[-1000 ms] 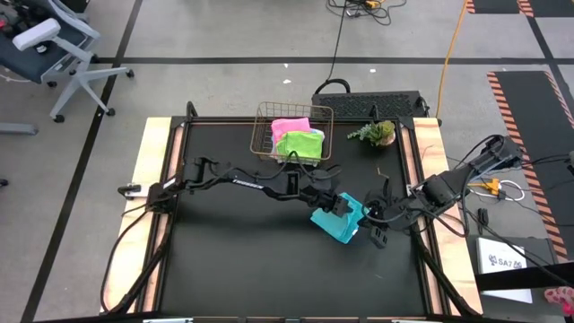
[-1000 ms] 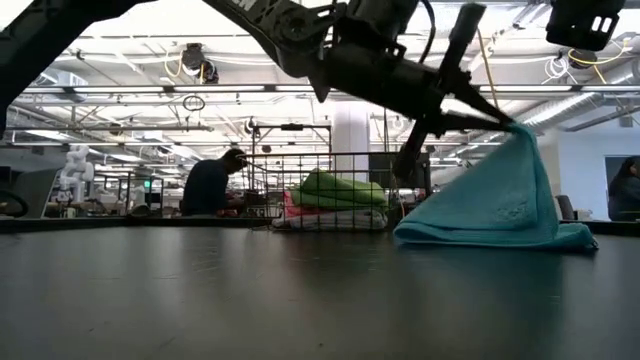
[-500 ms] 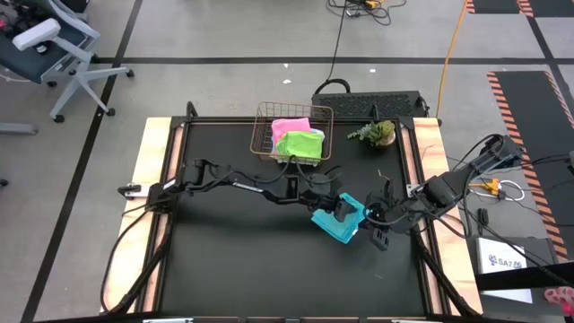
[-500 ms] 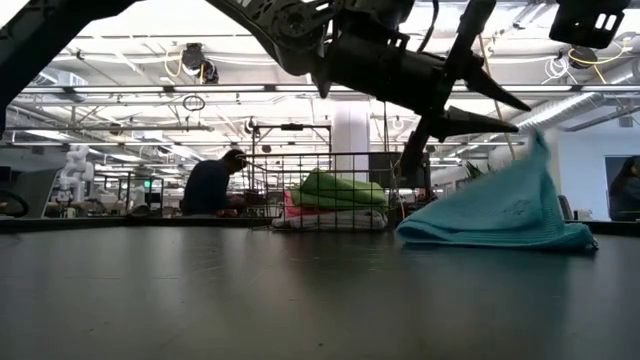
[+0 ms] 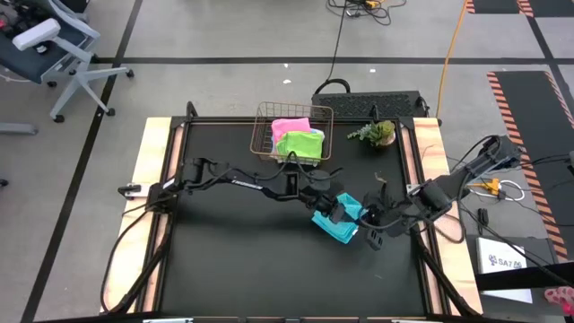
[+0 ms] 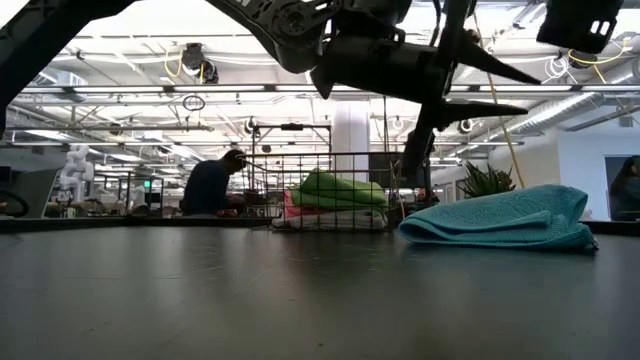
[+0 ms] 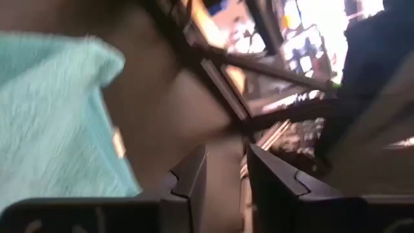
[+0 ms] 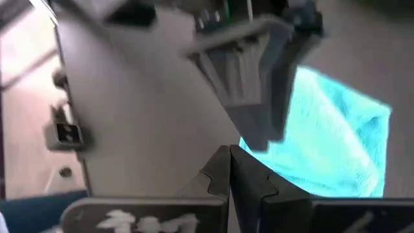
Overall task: Fold microfiber towels
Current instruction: Fold the blue microfiber cloth
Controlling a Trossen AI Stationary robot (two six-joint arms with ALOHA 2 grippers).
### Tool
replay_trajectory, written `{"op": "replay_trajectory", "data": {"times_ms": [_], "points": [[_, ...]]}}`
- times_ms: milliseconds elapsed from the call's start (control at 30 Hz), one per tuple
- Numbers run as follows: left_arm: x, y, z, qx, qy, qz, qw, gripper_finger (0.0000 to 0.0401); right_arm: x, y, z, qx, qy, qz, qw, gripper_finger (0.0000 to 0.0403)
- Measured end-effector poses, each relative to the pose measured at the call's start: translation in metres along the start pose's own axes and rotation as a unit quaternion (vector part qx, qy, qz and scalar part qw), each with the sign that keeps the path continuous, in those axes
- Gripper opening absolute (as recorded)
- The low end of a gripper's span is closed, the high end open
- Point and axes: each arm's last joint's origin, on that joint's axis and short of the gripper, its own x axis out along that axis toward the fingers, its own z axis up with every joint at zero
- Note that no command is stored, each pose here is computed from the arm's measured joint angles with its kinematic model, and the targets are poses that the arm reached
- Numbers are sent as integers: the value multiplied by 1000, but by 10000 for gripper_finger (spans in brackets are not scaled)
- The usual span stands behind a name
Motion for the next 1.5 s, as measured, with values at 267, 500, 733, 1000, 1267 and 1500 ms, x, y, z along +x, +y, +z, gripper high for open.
{"op": "replay_trajectory", "data": {"times_ms": [267,500,733,1000,1267,1500], "points": [[-7,-7,-29,10,96,94,991,51,40,-24,-31,-10,96,-93,991,0],[-43,-33,-49,84,104,279,951,4,36,-47,-36,39,121,-169,977,0],[-55,-42,-46,131,84,316,936,26,41,-58,-30,47,110,-178,977,11],[-45,-39,-45,165,65,294,939,9,55,-71,13,54,23,-139,988,3],[-32,-30,-55,173,65,269,945,13,75,-85,41,42,-5,-116,992,0],[-25,-27,-66,183,70,280,940,9,109,-108,20,44,44,-123,990,0]]}}
